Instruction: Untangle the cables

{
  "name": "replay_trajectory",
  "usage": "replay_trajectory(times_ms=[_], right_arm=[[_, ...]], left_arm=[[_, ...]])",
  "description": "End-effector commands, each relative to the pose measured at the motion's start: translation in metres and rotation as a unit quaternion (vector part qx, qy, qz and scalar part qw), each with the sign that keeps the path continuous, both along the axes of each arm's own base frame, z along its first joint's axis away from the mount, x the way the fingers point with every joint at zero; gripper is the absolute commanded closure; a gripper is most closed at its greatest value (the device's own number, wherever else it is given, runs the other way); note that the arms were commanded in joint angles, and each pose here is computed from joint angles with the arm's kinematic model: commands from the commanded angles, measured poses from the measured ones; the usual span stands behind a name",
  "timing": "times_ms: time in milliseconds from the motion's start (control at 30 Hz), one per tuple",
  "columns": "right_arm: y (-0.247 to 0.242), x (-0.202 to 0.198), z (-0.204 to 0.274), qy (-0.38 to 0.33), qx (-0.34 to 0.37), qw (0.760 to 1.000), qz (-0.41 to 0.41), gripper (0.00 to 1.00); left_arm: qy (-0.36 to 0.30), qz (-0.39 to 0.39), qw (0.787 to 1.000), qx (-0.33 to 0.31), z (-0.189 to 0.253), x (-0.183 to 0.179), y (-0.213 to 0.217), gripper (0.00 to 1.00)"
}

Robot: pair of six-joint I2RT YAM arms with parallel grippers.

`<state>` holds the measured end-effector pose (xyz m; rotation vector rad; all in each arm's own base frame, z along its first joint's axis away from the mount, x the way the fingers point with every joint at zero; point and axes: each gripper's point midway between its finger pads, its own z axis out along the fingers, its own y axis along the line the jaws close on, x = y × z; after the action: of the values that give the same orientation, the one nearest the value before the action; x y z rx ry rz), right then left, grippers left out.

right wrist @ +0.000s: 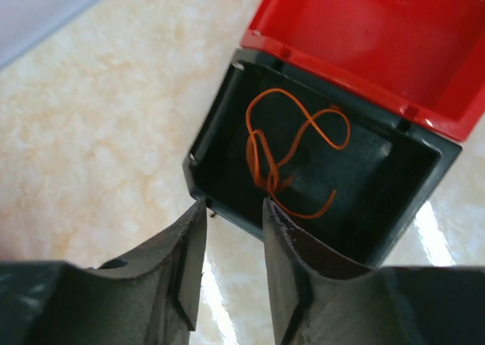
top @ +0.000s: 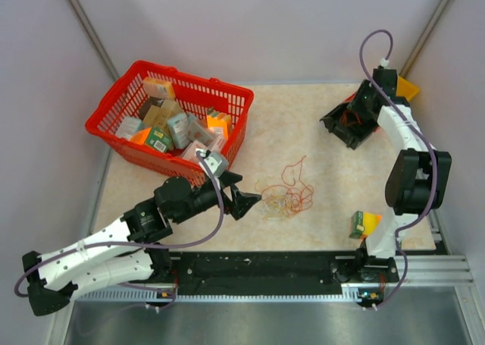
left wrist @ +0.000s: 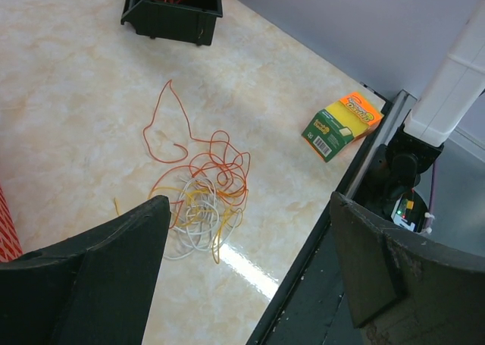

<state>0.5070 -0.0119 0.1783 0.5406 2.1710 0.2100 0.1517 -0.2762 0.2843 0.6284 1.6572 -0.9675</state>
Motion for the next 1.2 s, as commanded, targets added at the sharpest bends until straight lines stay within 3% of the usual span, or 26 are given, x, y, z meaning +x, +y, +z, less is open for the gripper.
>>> replay_trajectory(times_ms=[0,100,267,467,600,667,800,1000,1167], right_arm=[[-0.011,-0.022,0.000,0.034,-0.018,0.999,-0.024,0.54],[-0.016,-0.033,0.002,0.053,-0.038,0.998,-0.022,0.36],[0.020,-0.075,0.006,0.059,-0.056,0.997,0.013,0.29],[0.148,-0.170,-0.033,0.038,0.029,0.979,0.196,0.28],[0.193,-0.232,-0.062,0.035,0.081,0.960,0.265,0.38],[0.197,-0.259,-0.081,0.040,0.128,0.952,0.275,0.41],[0.184,-0.273,-0.086,0.013,0.130,0.957,0.257,0.43],[0.163,-0.283,-0.105,0.045,0.108,0.971,0.208,0.43],[0.160,-0.285,-0.131,0.081,0.107,0.973,0.190,0.44]], left_arm=[[-0.004,-0.006,0.999,-0.041,0.024,-0.002,-0.004,0.11],[0.003,-0.014,0.999,-0.046,0.027,-0.004,-0.007,0.11],[0.034,-0.028,0.999,-0.030,0.015,-0.006,-0.019,0.11],[0.084,-0.050,0.995,0.000,-0.025,-0.006,-0.042,0.17],[0.139,-0.111,0.983,0.044,-0.055,-0.018,-0.073,0.26],[0.149,-0.104,0.981,0.072,-0.069,-0.014,-0.086,0.31],[0.143,-0.060,0.976,0.154,-0.114,0.002,-0.097,0.34],[0.137,-0.018,0.959,0.247,-0.160,0.019,-0.103,0.21],[0.137,0.001,0.938,0.317,-0.197,0.032,-0.101,0.20]])
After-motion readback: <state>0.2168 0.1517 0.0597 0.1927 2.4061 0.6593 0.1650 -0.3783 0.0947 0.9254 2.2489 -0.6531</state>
